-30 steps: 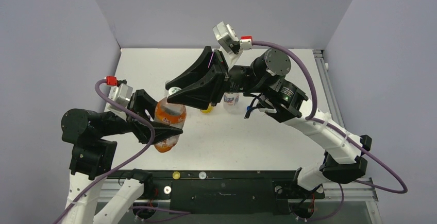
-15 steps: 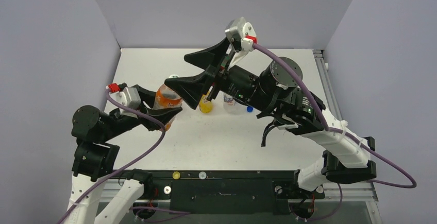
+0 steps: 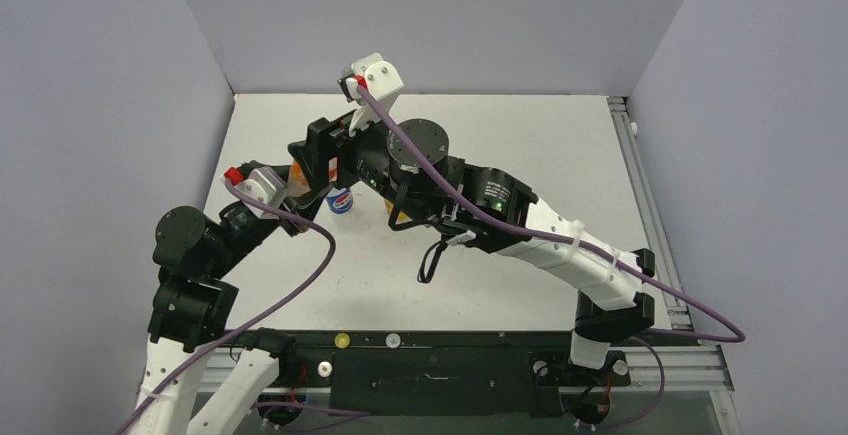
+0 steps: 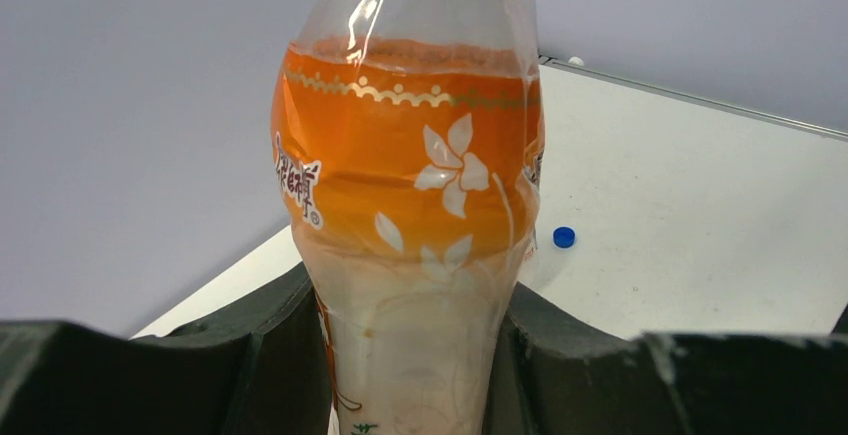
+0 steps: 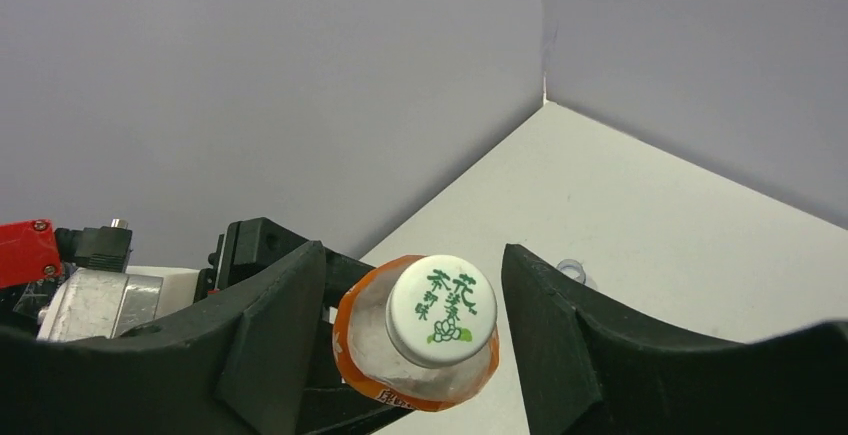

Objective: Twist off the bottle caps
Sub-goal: Unscrew the bottle cap from the plastic bottle.

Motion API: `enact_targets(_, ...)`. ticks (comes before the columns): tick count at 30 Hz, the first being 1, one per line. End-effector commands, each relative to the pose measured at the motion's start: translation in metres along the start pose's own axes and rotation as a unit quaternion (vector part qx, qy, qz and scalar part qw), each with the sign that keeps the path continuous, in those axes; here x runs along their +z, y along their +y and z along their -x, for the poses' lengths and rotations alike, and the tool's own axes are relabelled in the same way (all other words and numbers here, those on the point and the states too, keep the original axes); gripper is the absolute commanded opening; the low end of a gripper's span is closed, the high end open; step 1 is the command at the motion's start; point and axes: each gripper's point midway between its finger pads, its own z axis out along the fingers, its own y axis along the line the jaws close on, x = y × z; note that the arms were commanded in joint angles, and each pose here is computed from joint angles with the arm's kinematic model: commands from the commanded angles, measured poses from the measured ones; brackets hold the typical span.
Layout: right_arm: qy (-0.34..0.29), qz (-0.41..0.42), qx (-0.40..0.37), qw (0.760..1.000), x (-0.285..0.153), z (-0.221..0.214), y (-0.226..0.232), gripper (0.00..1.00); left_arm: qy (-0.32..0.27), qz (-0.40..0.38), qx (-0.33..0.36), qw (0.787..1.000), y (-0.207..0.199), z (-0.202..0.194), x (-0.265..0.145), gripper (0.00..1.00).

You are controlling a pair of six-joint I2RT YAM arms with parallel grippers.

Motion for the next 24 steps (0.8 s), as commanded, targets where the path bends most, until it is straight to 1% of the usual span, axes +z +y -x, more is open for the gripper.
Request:
enact_targets(1, -0.042, -0.011, 0.034, 0.998, -0.014, 0.032, -0.008, 0.57, -0.023, 0.029, 0.019, 0.999, 0.011, 0.014, -0.002, 0.05)
enact_targets(5, -0.039, -0.004, 0.047, 0.998, -0.011, 0.027, -0.008, 0.42, -0.026, 0.026, 0.009, 0.999, 0.009, 0.015, -0.001, 0.05)
enact_targets(6, -0.040, -0.001, 0.050, 0.998, -0.010, 0.027, -0.009, 0.34, -0.027, 0.024, 0.007, 0.999, 0.009, 0.015, -0.001, 0.05)
enact_targets(7, -0.037, 0.002, 0.051, 0.998, -0.008, 0.024, -0.008, 0.29, -0.028, 0.021, 0.004, 0.999, 0.007, 0.015, -0.001, 0.05)
enact_targets(8, -0.039, 0.003, 0.052, 0.998, -0.008, 0.024, -0.008, 0.17, -0.028, 0.019, 0.001, 0.999, 0.006, 0.015, -0.001, 0.05)
enact_targets(9, -0.040, 0.007, 0.053, 0.998, -0.008, 0.024, -0.007, 0.13, -0.029, 0.011, -0.002, 1.000, 0.003, 0.016, -0.001, 0.05)
enact_targets(10, -0.044, 0.009, 0.054, 0.998, -0.009, 0.026, -0.008, 0.05, -0.029, 0.007, -0.005, 1.000, 0.001, 0.016, -0.001, 0.05)
enact_targets(11, -0.048, 0.014, 0.050, 0.998, -0.010, 0.029, -0.008, 0.00, -0.028, -0.005, -0.011, 1.000, -0.004, 0.015, -0.001, 0.05)
enact_targets(14, -0.065, 0.039, 0.037, 0.996, -0.018, 0.043, -0.006, 0.00, -0.030, -0.042, -0.025, 0.998, -0.018, 0.017, -0.002, 0.05)
enact_targets(16, -0.080, 0.077, 0.023, 0.994, -0.026, 0.055, 0.000, 0.00, -0.034, -0.073, -0.038, 0.996, -0.029, 0.020, -0.003, 0.05)
enact_targets(17, -0.090, 0.109, 0.012, 0.990, -0.035, 0.065, 0.005, 0.00, -0.033, -0.086, -0.061, 0.994, -0.035, 0.021, -0.003, 0.05)
enact_targets(18, -0.096, 0.133, 0.008, 0.986, -0.038, 0.068, 0.009, 0.00, -0.036, -0.110, -0.069, 0.991, -0.043, 0.024, -0.005, 0.05)
enact_targets(19, -0.106, 0.174, 0.003, 0.979, -0.050, 0.078, 0.015, 0.00, -0.034, -0.123, -0.091, 0.988, -0.049, 0.025, -0.005, 0.05)
enact_targets(20, -0.113, 0.200, 0.002, 0.973, -0.052, 0.079, 0.019, 0.00, -0.036, -0.150, -0.112, 0.982, -0.059, 0.029, -0.008, 0.06)
enact_targets(21, -0.120, 0.256, -0.001, 0.959, -0.069, 0.087, 0.029, 0.00, -0.034, -0.164, -0.126, 0.978, -0.064, 0.031, -0.009, 0.05)
enact_targets(22, -0.132, 0.285, -0.002, 0.949, -0.074, 0.090, 0.034, 0.00, -0.030, -0.194, -0.154, 0.968, -0.074, 0.035, -0.011, 0.05)
enact_targets(23, -0.129, 0.340, -0.002, 0.932, -0.089, 0.091, 0.044, 0.00, -0.028, -0.209, -0.168, 0.963, -0.079, 0.037, -0.013, 0.06)
enact_targets(24, -0.127, 0.397, -0.002, 0.909, -0.104, 0.092, 0.058, 0.00, -0.022, -0.233, -0.199, 0.952, -0.087, 0.041, -0.015, 0.06)
